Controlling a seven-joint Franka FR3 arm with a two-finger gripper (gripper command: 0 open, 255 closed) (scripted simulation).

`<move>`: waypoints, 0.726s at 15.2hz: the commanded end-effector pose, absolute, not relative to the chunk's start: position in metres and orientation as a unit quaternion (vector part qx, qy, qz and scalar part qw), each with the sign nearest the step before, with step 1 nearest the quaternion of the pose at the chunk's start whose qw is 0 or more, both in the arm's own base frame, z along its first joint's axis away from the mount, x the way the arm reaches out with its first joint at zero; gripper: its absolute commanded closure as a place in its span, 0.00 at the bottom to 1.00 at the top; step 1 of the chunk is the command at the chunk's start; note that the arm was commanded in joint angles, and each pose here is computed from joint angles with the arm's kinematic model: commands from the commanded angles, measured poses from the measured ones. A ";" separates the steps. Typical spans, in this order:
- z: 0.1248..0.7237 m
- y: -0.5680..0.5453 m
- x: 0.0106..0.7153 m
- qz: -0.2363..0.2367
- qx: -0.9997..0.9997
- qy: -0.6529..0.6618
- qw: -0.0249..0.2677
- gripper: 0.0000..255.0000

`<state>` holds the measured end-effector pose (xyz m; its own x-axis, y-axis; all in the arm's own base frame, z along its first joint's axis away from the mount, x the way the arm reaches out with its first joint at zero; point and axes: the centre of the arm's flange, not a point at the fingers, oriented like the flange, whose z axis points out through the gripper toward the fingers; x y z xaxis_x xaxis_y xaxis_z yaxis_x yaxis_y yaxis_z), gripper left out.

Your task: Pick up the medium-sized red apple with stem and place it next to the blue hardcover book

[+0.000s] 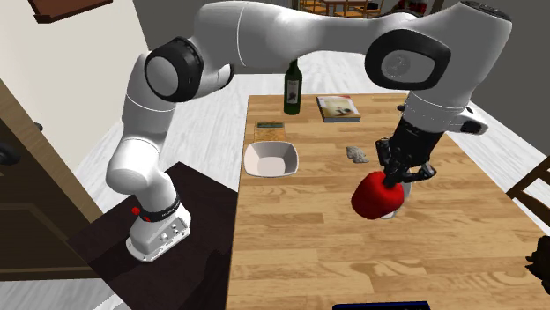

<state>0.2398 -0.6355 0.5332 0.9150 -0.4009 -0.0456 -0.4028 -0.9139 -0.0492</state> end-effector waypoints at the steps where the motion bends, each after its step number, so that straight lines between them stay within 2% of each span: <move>1: 0.528 -0.652 0.220 0.017 -0.978 0.205 0.029 1.00; 6: 0.515 -0.690 0.172 0.017 -0.978 0.205 0.029 1.00; 11: 0.488 -0.690 0.172 0.017 -0.978 0.205 0.029 1.00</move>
<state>0.1727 -0.6895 0.4922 0.9154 -0.3999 -0.0458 -0.4019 -0.9143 -0.0496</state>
